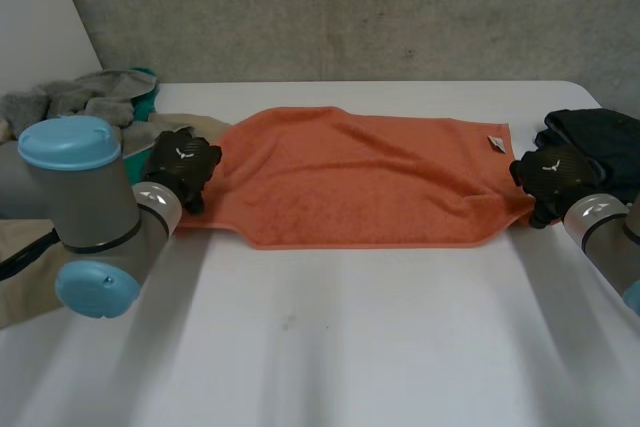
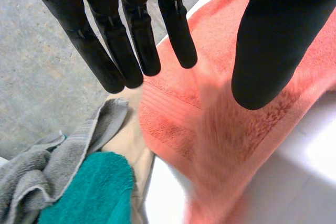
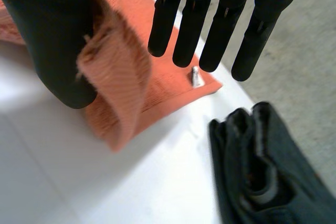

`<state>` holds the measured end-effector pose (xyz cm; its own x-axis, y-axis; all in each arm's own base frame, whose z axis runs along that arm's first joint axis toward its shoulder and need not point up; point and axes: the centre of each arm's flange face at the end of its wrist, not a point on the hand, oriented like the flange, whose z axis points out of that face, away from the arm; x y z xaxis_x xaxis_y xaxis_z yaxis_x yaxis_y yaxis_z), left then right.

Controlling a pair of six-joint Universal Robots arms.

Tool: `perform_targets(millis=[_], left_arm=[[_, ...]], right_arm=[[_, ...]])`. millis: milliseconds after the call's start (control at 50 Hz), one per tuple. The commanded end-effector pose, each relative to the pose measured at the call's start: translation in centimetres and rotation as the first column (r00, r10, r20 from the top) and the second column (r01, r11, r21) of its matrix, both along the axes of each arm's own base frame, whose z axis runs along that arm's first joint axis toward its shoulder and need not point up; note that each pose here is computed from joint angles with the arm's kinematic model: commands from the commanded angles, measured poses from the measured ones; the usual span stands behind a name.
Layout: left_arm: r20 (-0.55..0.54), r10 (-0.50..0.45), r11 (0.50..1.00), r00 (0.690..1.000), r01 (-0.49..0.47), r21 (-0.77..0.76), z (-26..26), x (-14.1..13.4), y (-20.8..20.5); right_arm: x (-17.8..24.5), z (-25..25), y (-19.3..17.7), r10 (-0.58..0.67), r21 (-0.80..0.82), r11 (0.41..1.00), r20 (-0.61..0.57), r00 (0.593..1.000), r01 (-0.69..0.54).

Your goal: Fold the laundry.

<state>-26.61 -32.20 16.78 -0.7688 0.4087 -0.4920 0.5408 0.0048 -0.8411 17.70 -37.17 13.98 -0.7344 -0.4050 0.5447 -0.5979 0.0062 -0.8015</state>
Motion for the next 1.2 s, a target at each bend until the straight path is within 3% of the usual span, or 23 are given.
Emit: perform_targets(millis=[20, 180, 260, 400, 560, 660, 860, 1060, 1200], left_arm=[[0.025, 0.001, 1.0, 1.0, -0.001, -0.028, 0.5, 0.5, 0.3], [0.056, 0.017, 0.999, 0.998, -0.015, -0.049, 0.2, 1.8, 0.1], [0.07, 0.024, 0.999, 0.997, -0.021, -0.032, -0.2, 2.7, 0.2], [0.084, -0.006, 1.0, 0.996, 0.005, 0.013, -1.1, 3.7, 0.6], [0.082, -0.023, 0.998, 0.996, 0.018, 0.058, -1.9, 4.0, 0.5], [0.077, -0.023, 0.998, 0.997, 0.018, 0.065, -2.6, 3.7, -0.3], [0.063, -0.014, 0.986, 0.998, 0.003, 0.169, -2.7, 3.1, -0.1], [-0.094, 0.026, 0.985, 0.995, -0.01, 0.174, 0.4, 3.0, 0.9], [-0.088, -0.029, 0.981, 0.996, 0.045, 0.19, -0.6, 0.6, 2.7]], right_arm=[[0.1, 0.8, 1.0, 0.047, -0.109, 0.992, -0.085, 0.995, -0.056], [0.6, 0.0, 1.6, 0.166, -0.191, 0.961, -0.178, 0.97, -0.2], [0.3, 0.3, 1.2, 0.159, -0.198, 0.962, -0.159, 0.974, -0.19], [-0.7, 1.4, -0.3, 0.062, -0.147, 0.987, 0.035, 0.997, -0.057], [-1.1, 1.5, -1.3, -0.026, -0.015, 0.999, 0.21, 0.977, 0.03], [-1.4, 1.3, -1.5, -0.07, 0.068, 0.996, 0.252, 0.965, 0.054], [-1.6, 1.4, -1.3, -0.1, 0.111, 0.991, 0.254, 0.962, 0.074], [-1.7, 1.1, -1.3, -0.098, 0.106, 0.991, 0.227, 0.969, 0.075], [-1.5, 1.4, -1.1, -0.099, 0.101, 0.992, 0.223, 0.97, 0.078]])
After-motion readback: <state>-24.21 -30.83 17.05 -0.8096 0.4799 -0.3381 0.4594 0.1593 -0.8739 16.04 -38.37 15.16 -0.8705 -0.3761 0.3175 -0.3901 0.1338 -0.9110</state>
